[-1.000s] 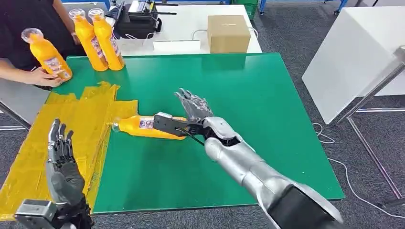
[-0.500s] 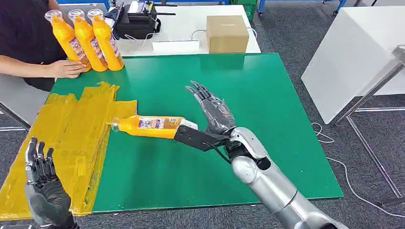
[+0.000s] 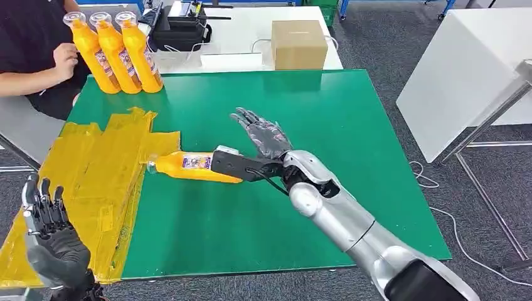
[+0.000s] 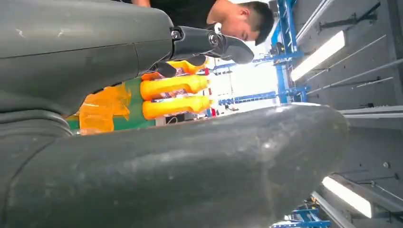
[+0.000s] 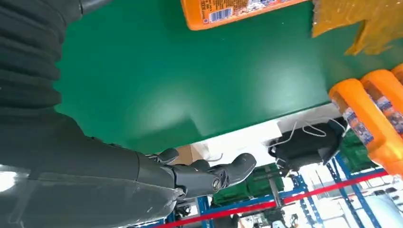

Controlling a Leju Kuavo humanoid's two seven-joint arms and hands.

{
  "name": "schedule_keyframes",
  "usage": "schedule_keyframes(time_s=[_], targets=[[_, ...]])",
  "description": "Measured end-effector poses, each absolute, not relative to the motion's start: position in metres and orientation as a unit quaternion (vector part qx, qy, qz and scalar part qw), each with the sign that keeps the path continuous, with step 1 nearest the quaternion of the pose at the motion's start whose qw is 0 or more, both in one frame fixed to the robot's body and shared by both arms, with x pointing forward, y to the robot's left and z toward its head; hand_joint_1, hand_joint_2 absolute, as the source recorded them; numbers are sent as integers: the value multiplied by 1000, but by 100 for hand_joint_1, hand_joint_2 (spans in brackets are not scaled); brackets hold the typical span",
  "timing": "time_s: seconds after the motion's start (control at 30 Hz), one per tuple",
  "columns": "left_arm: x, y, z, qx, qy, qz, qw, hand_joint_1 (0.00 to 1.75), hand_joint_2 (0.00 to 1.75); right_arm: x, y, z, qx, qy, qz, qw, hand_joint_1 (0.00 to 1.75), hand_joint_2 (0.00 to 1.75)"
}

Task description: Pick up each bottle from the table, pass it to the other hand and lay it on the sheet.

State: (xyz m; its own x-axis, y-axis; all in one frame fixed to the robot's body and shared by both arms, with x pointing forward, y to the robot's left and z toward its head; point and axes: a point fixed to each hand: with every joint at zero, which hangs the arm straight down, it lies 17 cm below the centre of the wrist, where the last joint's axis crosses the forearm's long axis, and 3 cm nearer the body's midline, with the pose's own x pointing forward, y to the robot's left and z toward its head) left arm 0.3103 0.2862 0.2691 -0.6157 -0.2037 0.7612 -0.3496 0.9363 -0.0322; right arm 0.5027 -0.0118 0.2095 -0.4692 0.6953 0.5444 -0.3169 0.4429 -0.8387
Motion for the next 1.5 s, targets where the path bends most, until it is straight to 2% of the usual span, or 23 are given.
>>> schedule_keyframes(time_s=[0.33,0.6,1.1,1.5], targets=[[331,266,277,106,-903,87,408,0,0,532,14,189,-164,-629,556,519,0,175],[339,258,276,84,-903,94,412,0,0,518,50,157,-149,-594,597,519,0,175],[334,255,270,75,-902,88,417,0,0,502,53,126,-144,-567,623,519,0,175],[336,256,268,67,-900,96,421,0,0,501,37,93,-198,-508,670,505,0,175]])
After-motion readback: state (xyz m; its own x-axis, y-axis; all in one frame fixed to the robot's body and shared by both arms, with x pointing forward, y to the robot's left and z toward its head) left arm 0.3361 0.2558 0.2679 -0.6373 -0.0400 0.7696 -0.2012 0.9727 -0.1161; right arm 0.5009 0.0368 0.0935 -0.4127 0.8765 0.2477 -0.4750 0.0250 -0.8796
